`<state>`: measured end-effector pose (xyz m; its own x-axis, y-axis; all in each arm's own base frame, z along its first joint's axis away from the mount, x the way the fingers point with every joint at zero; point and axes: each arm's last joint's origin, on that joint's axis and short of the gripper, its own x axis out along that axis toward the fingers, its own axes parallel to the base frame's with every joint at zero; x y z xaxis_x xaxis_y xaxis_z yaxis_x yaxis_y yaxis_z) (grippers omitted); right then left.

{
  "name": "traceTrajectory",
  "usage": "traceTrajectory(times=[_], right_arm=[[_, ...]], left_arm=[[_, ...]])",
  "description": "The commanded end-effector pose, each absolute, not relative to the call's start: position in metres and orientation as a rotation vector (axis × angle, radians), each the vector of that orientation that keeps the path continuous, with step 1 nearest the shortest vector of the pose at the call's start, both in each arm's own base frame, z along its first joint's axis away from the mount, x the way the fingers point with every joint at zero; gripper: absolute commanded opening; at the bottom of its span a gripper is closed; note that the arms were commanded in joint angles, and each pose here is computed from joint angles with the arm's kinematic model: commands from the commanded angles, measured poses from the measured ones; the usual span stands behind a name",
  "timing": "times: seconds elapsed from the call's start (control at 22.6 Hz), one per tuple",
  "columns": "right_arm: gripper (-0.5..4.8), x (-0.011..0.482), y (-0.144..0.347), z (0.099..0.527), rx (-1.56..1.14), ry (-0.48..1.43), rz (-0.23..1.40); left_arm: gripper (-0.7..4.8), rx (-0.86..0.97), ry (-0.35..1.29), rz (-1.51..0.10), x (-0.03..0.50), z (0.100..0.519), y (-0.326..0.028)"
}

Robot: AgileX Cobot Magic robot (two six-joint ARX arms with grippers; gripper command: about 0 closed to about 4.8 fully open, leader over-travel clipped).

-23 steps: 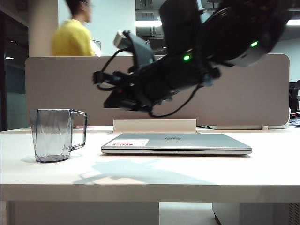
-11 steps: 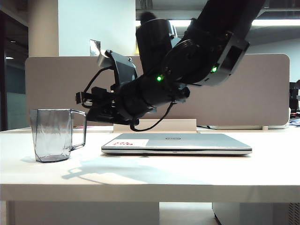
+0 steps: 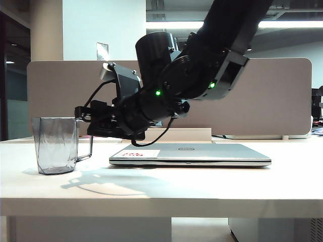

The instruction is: Pick up the water cup and place it on the side of the laptop close to you.

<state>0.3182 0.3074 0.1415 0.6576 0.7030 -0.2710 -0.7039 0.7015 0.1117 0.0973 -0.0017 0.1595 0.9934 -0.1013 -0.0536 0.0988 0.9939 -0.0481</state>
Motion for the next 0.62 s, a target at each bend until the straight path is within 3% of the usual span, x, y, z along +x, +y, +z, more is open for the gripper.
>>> traceTrajectory(times=[0.04, 0.62], right_arm=[[2.22, 0.321, 0.313, 0.144, 0.008, 0.285, 0.795], [2.22, 0.342, 0.333, 0.137, 0.006, 0.306, 0.769]], left_arm=[[-0.03, -0.044, 0.043, -0.101, 0.097, 0.162, -0.002], [-0.03, -0.044, 0.042, -0.101, 0.097, 0.162, -0.002]])
